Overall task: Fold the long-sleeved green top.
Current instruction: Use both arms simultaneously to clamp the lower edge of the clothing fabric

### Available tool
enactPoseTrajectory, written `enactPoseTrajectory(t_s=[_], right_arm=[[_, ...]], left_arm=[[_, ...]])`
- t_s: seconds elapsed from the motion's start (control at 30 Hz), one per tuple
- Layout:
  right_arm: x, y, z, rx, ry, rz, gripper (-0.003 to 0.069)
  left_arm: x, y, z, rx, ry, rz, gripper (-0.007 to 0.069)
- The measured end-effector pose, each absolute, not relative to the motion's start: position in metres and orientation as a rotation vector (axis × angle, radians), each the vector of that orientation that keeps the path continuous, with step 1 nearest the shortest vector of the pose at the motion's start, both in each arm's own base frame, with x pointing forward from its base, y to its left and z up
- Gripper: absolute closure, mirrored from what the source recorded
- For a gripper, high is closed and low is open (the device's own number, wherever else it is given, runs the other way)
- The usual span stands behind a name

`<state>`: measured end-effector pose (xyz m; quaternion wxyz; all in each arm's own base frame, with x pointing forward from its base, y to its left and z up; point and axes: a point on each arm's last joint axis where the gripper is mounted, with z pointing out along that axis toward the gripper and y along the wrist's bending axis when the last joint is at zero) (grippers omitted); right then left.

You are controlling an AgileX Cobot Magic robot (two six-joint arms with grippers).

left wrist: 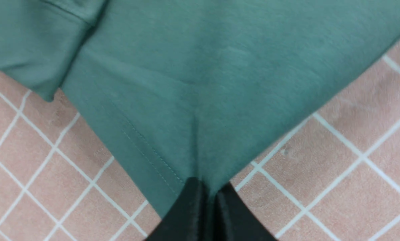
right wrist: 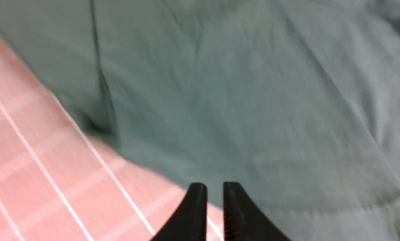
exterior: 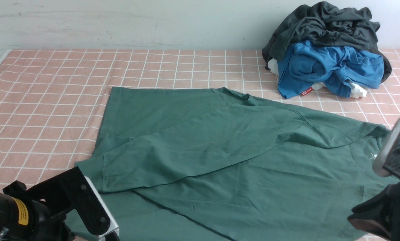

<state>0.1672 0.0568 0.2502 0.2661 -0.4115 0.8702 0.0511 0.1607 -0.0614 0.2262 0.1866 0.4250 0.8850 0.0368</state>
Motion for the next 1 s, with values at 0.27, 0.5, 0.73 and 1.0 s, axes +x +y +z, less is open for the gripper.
enactPoseTrajectory(t_s=[0.27, 0.5, 0.73, 1.0], right_arm=[[0.204, 0.040, 0.210, -1.613, 2.279, -0.290, 0.0231], [0.227, 0.038, 0.173, -2.007, 2.126, -0.411, 0.0242], [0.238, 0.037, 0.151, -2.144, 2.061, -0.442, 0.0443], [0.234, 0.036, 0.154, -1.937, 2.261, -0.412, 0.0659]], left_arm=[[0.160, -0.063, 0.226, 1.133, 2.523, 0.069, 0.0619], [0.160, -0.063, 0.226, 1.090, 2.537, 0.052, 0.0619], [0.160, -0.064, 0.226, 1.078, 2.540, 0.038, 0.0619], [0.160, -0.069, 0.235, 0.961, 2.589, -0.056, 0.0619]])
